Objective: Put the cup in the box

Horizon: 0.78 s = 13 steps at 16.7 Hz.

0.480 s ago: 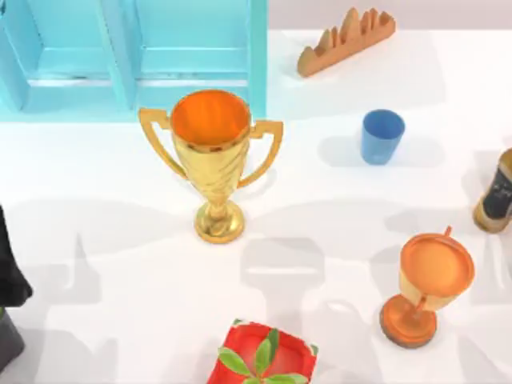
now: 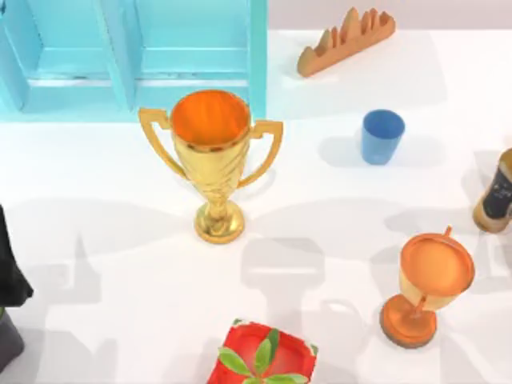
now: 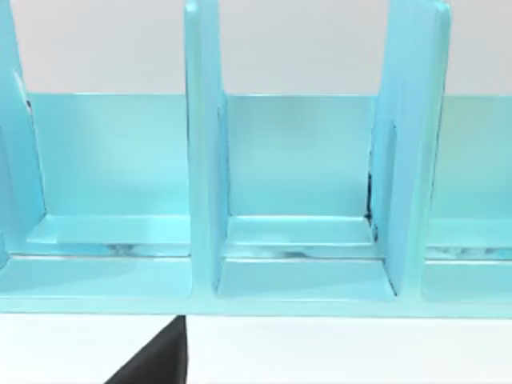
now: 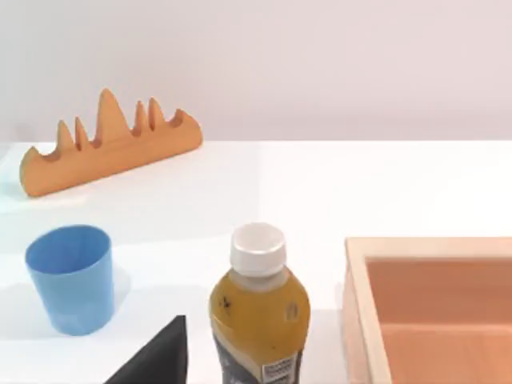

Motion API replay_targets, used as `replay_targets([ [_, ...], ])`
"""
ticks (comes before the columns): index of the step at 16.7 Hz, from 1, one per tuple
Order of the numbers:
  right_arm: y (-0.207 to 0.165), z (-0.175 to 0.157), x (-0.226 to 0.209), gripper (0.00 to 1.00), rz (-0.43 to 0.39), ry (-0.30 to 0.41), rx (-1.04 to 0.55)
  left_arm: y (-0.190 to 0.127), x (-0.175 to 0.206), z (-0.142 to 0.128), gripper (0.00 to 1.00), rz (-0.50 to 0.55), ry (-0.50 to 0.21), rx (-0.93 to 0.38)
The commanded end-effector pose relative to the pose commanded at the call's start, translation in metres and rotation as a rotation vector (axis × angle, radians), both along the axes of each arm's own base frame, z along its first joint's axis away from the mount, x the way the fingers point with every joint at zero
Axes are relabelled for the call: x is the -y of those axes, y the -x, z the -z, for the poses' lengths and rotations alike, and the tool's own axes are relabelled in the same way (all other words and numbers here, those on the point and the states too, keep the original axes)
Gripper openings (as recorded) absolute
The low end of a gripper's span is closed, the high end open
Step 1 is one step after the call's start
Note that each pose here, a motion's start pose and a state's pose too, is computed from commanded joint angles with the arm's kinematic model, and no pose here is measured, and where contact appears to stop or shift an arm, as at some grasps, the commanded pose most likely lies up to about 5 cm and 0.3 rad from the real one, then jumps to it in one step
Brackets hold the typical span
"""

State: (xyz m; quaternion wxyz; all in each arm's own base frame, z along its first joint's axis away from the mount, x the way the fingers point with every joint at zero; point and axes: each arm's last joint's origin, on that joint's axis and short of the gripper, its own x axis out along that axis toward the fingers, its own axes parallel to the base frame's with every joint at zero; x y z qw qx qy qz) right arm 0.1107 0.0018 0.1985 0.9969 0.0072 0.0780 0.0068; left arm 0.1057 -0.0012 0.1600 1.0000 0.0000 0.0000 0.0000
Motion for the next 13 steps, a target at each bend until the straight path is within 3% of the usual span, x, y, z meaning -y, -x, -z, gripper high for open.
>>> replay_targets([
  [4, -0.03, -0.062, -0.007, 1.0, -0.02, -0.011, -0.204, 0.0, 0.0, 0.0, 1.0, 0.0, 0.0, 0.0],
  [8, -0.109, -0.118, -0.025, 1.0, -0.039, -0.004, -0.433, 0.0, 0.0, 0.0, 1.0, 0.0, 0.0, 0.0],
  [13, -0.239, -0.123, -0.066, 1.0, -0.055, 0.023, -0.695, 0.0, 0.0, 0.0, 1.0, 0.0, 0.0, 0.0],
])
